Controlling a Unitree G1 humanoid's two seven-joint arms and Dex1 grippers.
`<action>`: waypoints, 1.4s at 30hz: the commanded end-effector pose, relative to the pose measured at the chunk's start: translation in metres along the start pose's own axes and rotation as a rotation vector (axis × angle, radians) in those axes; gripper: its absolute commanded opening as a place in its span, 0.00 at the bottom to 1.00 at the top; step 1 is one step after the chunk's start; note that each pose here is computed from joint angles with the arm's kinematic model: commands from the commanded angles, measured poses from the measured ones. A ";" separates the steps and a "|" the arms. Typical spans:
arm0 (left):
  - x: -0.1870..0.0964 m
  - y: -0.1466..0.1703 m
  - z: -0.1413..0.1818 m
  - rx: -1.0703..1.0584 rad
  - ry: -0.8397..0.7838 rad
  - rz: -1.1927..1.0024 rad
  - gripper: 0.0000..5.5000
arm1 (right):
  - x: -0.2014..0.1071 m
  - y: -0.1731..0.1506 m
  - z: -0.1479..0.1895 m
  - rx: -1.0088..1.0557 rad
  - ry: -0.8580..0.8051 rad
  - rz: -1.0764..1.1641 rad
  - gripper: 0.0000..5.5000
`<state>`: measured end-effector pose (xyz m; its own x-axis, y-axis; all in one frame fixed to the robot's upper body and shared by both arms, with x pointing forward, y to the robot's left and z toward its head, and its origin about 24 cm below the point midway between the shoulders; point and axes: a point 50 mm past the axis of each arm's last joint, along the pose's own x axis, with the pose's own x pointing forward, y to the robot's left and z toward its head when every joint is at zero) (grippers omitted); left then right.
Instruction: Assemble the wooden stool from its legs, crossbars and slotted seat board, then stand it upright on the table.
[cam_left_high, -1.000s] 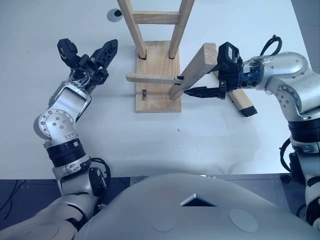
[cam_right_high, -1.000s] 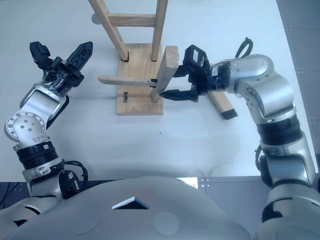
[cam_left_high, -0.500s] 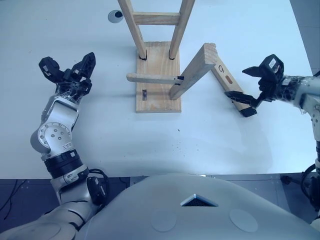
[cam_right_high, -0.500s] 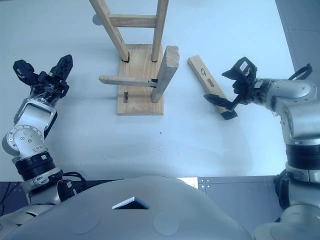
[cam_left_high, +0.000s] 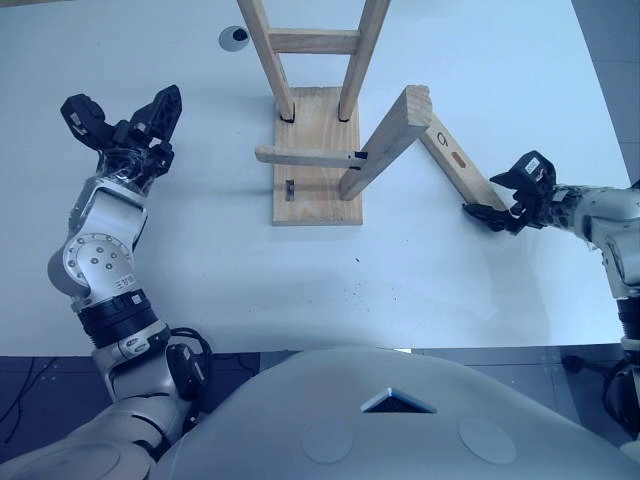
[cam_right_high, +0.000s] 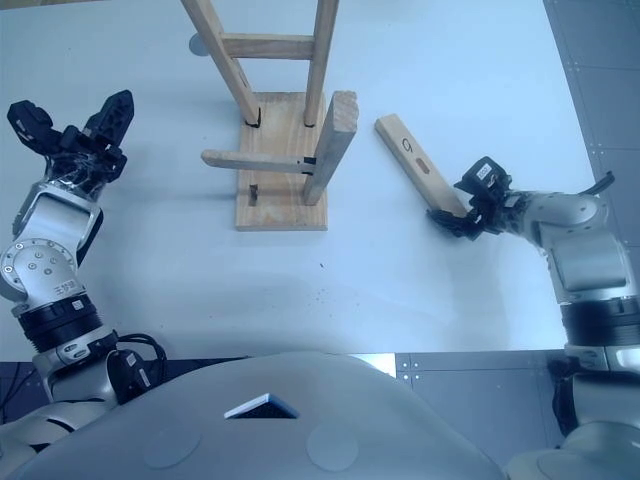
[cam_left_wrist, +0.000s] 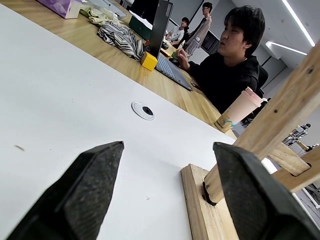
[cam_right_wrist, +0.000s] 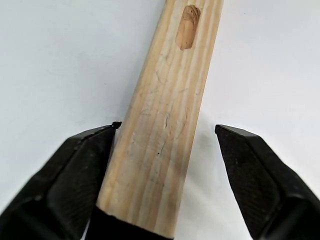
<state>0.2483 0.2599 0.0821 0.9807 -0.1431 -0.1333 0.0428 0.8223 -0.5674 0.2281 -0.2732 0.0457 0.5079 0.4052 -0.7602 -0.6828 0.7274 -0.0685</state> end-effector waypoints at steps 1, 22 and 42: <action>-0.001 -0.003 0.007 0.031 -0.028 -0.011 0.60 | 0.005 0.000 -0.040 0.108 0.197 -0.060 0.57; 0.010 -0.191 0.113 0.049 -0.224 -0.983 0.76 | -0.084 0.044 0.245 -0.237 -1.094 0.576 0.38; -0.006 -0.198 0.092 0.063 -0.134 -1.217 0.67 | -0.070 0.054 0.225 -0.302 -0.895 0.772 0.37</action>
<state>0.2518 0.1510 0.2728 0.3173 -0.7699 0.5537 0.9473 0.2300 -0.2230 0.2758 -0.1364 0.2399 0.0131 0.9972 0.0741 -0.9995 0.0152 -0.0279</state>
